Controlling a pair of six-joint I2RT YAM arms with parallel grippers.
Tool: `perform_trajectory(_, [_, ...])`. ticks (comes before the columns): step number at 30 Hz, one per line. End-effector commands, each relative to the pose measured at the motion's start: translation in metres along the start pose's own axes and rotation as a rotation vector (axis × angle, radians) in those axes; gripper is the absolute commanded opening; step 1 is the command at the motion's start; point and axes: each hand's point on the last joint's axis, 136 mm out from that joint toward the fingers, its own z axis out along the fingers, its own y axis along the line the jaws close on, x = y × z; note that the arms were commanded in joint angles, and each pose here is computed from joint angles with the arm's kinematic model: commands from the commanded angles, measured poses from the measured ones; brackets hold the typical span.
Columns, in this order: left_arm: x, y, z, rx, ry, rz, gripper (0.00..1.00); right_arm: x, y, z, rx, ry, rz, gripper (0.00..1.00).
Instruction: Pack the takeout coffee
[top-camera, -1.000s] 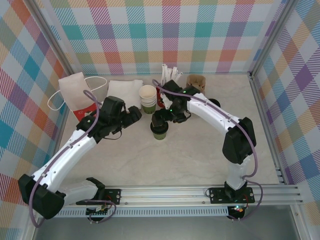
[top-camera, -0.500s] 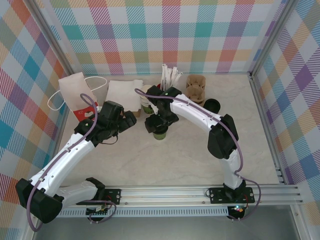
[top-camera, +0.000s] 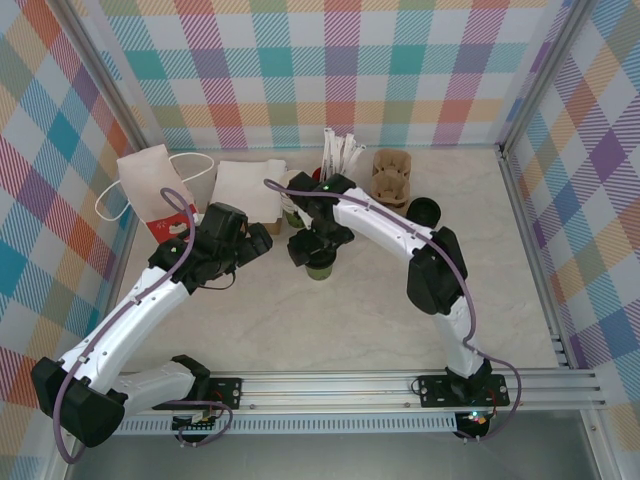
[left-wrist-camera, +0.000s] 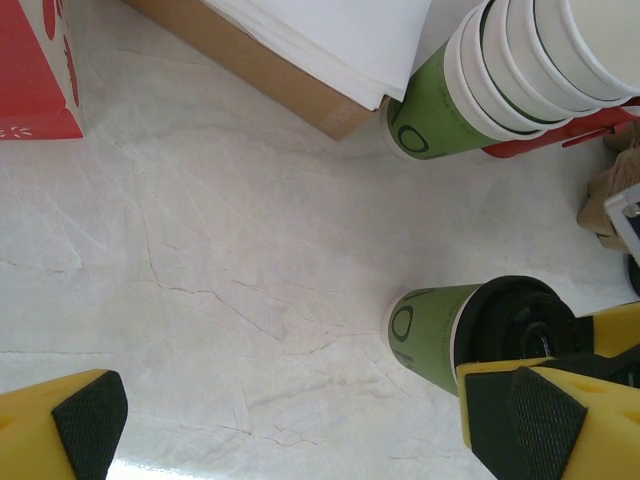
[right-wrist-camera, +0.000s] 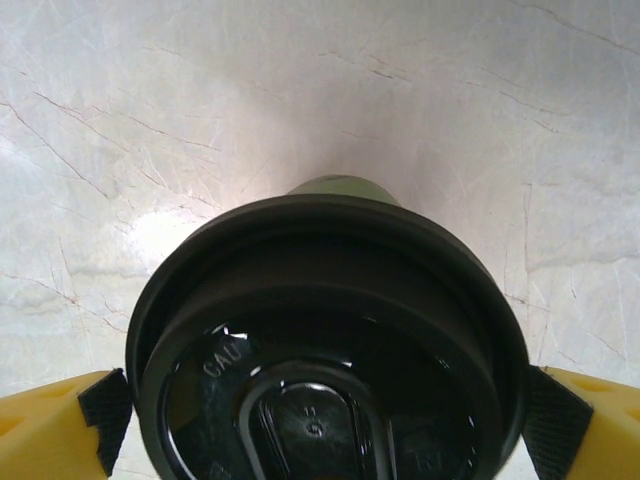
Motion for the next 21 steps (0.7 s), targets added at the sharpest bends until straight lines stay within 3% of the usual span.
perform_trajectory(1, [-0.003, 0.009, -0.002, -0.026, -0.016, 0.006, 1.00, 0.002, 0.003, 0.011, 0.011, 0.036, -0.030, 1.00])
perform_trajectory(10, [-0.003, 0.008, -0.002, -0.027, -0.016, 0.008, 1.00, 0.005, 0.001, 0.023, 0.017, 0.059, -0.033, 0.99])
perform_trajectory(21, [-0.005, 0.012, -0.006, -0.037, -0.025, 0.010, 1.00, 0.014, 0.002, 0.014, 0.005, 0.056, -0.026, 0.88])
